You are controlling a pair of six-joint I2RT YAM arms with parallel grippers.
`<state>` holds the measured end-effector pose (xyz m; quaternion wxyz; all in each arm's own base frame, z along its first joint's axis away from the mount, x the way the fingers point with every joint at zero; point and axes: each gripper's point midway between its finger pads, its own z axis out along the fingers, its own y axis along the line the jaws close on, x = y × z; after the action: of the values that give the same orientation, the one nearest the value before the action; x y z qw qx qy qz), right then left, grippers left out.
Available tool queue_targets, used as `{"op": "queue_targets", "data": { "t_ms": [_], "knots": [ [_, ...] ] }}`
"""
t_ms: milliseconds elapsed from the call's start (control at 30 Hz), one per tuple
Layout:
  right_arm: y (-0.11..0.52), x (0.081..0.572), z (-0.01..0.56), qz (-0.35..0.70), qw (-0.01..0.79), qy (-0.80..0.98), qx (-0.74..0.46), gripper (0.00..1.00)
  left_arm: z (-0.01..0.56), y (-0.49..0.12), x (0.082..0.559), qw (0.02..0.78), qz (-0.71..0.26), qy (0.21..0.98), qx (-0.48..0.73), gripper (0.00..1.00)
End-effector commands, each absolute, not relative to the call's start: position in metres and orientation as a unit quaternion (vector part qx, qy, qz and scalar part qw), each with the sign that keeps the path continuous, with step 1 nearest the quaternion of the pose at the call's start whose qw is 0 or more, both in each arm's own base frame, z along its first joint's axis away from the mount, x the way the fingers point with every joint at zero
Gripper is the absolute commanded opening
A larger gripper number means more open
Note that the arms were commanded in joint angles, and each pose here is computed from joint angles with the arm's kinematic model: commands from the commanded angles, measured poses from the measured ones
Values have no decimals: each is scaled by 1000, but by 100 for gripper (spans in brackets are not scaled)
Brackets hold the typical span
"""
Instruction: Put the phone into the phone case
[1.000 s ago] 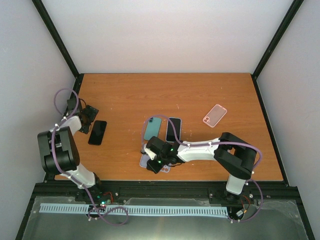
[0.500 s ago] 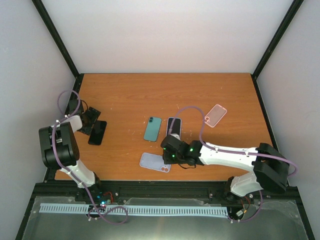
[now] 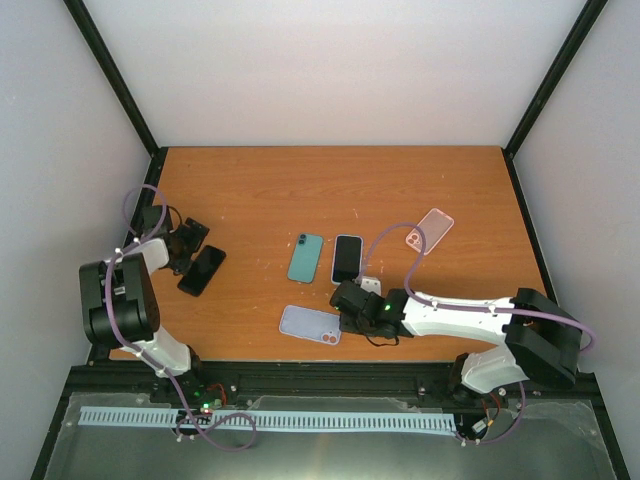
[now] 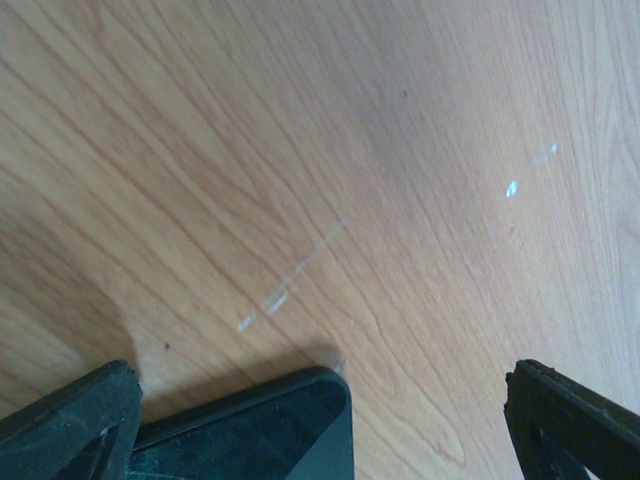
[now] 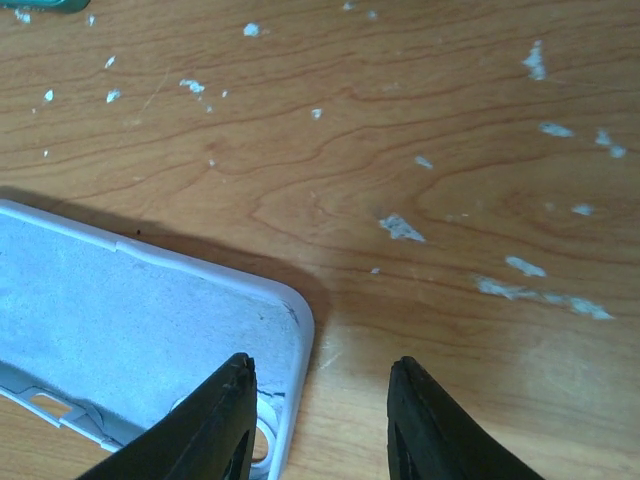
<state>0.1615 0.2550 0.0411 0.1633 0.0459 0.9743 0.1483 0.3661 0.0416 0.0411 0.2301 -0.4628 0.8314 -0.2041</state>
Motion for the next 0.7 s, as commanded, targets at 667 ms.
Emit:
{"op": "queue_targets", "data": {
  "t_ms": [667],
  "knots": [
    [283,170,7,166,112,980,-4,12,64,81,329,249,-41,823,-508,100]
  ]
}}
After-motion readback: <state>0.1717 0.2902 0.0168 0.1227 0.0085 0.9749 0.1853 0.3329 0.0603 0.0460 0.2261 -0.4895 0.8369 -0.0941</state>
